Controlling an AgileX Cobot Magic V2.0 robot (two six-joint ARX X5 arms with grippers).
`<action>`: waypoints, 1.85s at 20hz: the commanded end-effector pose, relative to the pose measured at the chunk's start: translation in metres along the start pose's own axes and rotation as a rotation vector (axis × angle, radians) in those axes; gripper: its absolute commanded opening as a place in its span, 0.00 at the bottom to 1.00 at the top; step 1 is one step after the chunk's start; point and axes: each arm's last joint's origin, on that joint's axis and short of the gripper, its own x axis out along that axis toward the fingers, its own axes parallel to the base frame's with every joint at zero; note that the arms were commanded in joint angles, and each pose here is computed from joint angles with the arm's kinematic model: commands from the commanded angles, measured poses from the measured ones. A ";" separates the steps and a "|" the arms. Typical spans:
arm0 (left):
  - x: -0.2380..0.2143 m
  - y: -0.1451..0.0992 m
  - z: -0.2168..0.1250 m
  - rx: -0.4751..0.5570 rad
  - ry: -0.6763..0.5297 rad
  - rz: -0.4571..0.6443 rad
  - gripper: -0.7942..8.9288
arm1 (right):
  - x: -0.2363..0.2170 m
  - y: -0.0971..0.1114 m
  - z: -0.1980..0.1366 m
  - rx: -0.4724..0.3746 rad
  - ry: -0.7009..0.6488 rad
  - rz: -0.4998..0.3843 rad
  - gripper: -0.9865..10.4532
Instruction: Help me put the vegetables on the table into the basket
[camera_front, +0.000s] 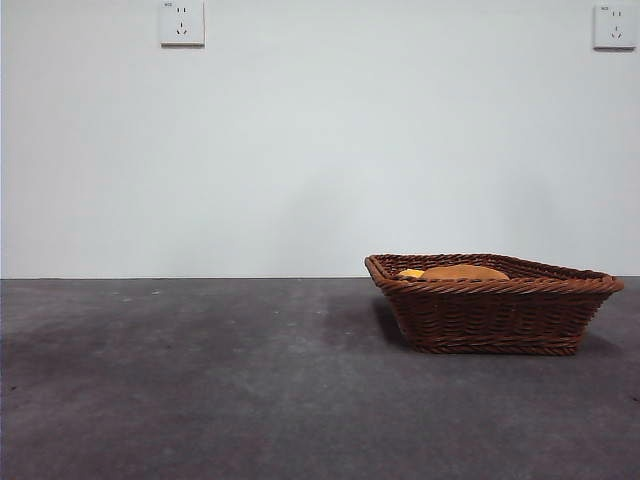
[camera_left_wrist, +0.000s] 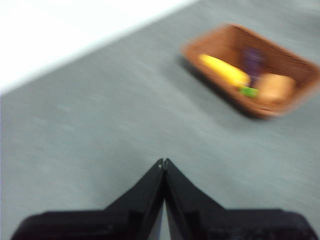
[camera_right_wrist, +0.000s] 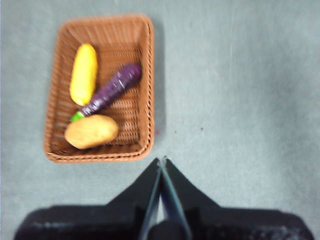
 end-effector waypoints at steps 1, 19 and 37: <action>0.021 -0.003 -0.054 -0.035 -0.158 0.108 0.08 | 0.019 0.001 0.005 0.006 0.081 -0.013 0.09; 0.059 -0.025 -0.191 -0.292 -0.196 0.384 0.08 | 0.084 0.007 0.035 0.005 0.146 -0.023 0.09; 0.060 -0.022 -0.193 -0.302 -0.167 0.398 0.08 | 0.087 0.009 0.070 0.018 -0.199 0.018 0.09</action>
